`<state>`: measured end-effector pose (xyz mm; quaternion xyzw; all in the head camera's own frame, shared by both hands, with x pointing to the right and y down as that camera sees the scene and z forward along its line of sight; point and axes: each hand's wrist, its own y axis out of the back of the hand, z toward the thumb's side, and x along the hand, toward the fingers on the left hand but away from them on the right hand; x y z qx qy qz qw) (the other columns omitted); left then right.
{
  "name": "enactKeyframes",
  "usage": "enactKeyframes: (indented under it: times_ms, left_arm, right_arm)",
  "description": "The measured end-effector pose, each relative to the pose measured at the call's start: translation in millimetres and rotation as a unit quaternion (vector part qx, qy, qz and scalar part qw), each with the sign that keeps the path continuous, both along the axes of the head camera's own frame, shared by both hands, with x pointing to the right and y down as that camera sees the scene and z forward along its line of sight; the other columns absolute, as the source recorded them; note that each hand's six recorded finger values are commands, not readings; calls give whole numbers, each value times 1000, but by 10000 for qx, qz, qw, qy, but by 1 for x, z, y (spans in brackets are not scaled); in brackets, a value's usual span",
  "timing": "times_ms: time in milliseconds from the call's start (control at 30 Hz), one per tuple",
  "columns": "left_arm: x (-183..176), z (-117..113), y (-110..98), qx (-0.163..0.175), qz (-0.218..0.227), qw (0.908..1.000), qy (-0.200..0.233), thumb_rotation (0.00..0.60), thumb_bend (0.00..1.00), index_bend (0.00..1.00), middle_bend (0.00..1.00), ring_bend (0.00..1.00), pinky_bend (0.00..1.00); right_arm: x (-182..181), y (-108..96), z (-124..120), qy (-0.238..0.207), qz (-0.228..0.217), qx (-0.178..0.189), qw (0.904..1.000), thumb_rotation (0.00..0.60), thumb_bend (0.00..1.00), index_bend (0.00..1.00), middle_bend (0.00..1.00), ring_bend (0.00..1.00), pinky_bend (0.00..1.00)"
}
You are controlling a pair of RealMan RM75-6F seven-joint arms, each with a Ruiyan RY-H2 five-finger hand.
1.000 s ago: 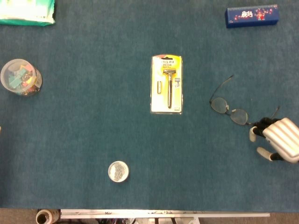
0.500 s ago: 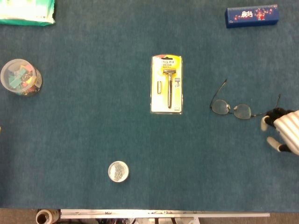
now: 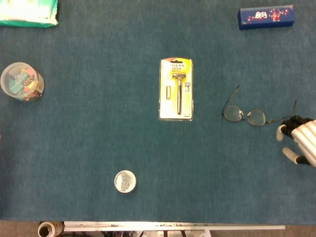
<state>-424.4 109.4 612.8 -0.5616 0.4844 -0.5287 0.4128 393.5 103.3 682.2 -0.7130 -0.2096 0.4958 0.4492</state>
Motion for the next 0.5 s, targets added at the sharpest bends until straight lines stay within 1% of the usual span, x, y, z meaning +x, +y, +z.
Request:
enactKeyframes:
  times_ms: [133, 233, 267, 333, 400, 467, 500]
  left_arm:
    - [-2, 0, 0, -167, 32, 9998, -69, 600, 116, 449, 449, 366, 441]
    - [-1, 0, -1, -102, -10, 9999, -25, 600, 116, 449, 449, 366, 441]
    - [-1, 0, -1, -50, -36, 10000, -2, 600, 116, 449, 449, 366, 441]
    - [-1, 0, -1, -12, -55, 10000, 15, 600, 116, 449, 449, 366, 441]
    - [-1, 0, -1, 7, -57, 10000, 27, 600, 116, 449, 449, 366, 441]
    - [-1, -1, -1, 19, -48, 10000, 42, 600, 116, 449, 449, 366, 442]
    - [-1, -1, -1, 22, -46, 10000, 46, 600, 116, 449, 449, 366, 442]
  right_arm:
    - [-2, 8, -12, -215, -157, -37, 9996, 600, 253, 496, 450, 340, 556]
    - [-4, 11, -22, -433, -201, -21, 9989, 600, 253, 496, 450, 340, 556]
    - [-5, 11, -27, -577, -190, 31, 9981, 600, 253, 496, 450, 340, 556]
    - [-6, 9, -37, -846, -130, 167, 9962, 600, 253, 496, 449, 335, 552]
    - [-4, 7, -50, -1196, -4, 407, 9920, 600, 253, 493, 442, 325, 541]
    - [-1, 4, -62, -1508, 133, 663, 9863, 600, 254, 484, 432, 313, 527]
    - [1, 3, -70, -1714, 233, 850, 9813, 600, 254, 479, 426, 306, 513]
